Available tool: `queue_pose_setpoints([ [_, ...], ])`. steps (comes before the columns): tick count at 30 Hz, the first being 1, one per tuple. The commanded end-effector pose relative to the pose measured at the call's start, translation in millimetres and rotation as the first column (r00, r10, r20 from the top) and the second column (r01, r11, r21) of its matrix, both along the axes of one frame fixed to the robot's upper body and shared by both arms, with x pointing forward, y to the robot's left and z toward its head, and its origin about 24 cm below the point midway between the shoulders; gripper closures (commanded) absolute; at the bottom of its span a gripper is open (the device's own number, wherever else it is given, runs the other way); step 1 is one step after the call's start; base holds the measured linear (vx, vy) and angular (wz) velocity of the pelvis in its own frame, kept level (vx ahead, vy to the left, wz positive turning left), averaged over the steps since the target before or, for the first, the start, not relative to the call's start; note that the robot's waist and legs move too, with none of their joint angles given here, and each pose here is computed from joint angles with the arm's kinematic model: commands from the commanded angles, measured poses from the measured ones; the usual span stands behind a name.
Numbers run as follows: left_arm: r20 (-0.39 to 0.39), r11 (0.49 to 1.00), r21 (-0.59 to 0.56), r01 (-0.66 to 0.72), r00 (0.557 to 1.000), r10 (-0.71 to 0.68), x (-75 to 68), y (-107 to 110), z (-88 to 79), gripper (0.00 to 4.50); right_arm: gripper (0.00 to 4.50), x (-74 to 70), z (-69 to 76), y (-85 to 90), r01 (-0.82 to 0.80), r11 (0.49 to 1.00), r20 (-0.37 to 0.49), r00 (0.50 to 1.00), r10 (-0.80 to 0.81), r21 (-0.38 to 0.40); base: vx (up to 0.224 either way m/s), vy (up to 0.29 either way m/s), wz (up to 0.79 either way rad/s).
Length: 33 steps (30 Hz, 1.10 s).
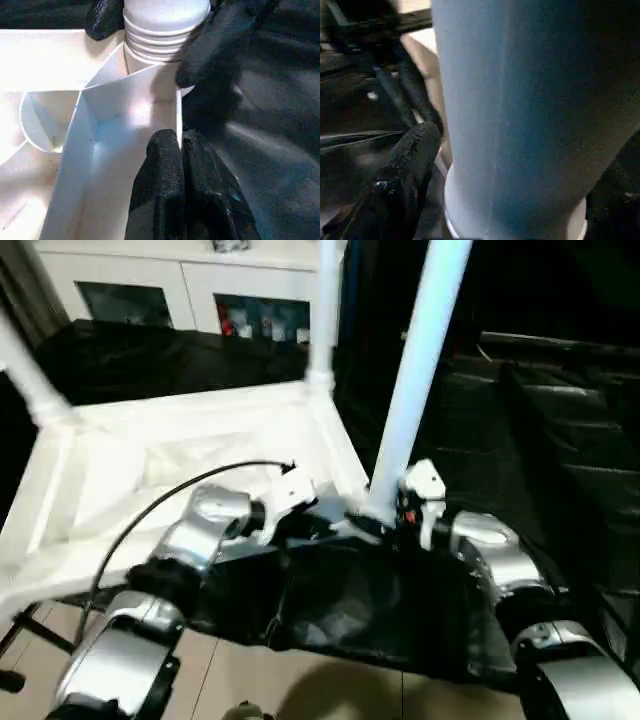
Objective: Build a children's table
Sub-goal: Rotate leg to tighten
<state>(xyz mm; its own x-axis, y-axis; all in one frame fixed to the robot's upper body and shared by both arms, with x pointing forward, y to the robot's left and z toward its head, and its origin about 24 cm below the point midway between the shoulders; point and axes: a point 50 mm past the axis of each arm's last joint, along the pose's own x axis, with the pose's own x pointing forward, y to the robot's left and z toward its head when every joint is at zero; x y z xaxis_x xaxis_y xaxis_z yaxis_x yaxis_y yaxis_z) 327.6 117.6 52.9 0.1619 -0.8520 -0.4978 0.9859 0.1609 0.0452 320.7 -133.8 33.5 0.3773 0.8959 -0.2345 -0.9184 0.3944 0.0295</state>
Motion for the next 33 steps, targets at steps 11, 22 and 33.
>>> queue_pose_setpoints([
  [11, 0.035, 0.996, -0.054, 0.073, 0.997, -0.071, -6.6, -3, 10.9, 4.5, 1.72, -26.4, -6.1, 21.5, -0.317, 0.948, -0.08, 0.945, 0.317, 0.011, 0.0, 0.0, 0.0],
  [22, 0.106, 0.956, -0.093, -0.277, 0.952, 0.286, 22.9, -32, 15.3, 4.5, 1.78, 10.7, -20.0, 39.3, 0.344, 0.938, -0.055, 0.937, -0.346, -0.052, 0.0, 0.0, 0.0],
  [33, 0.126, 0.951, -0.108, -0.29, 0.945, 0.303, 25.1, -64, 15.5, 4.5, 1.22, 22.4, -13.2, 63.9, 0.499, 0.866, -0.024, 0.866, -0.5, -0.019, 0.0, 0.0, 0.0],
])
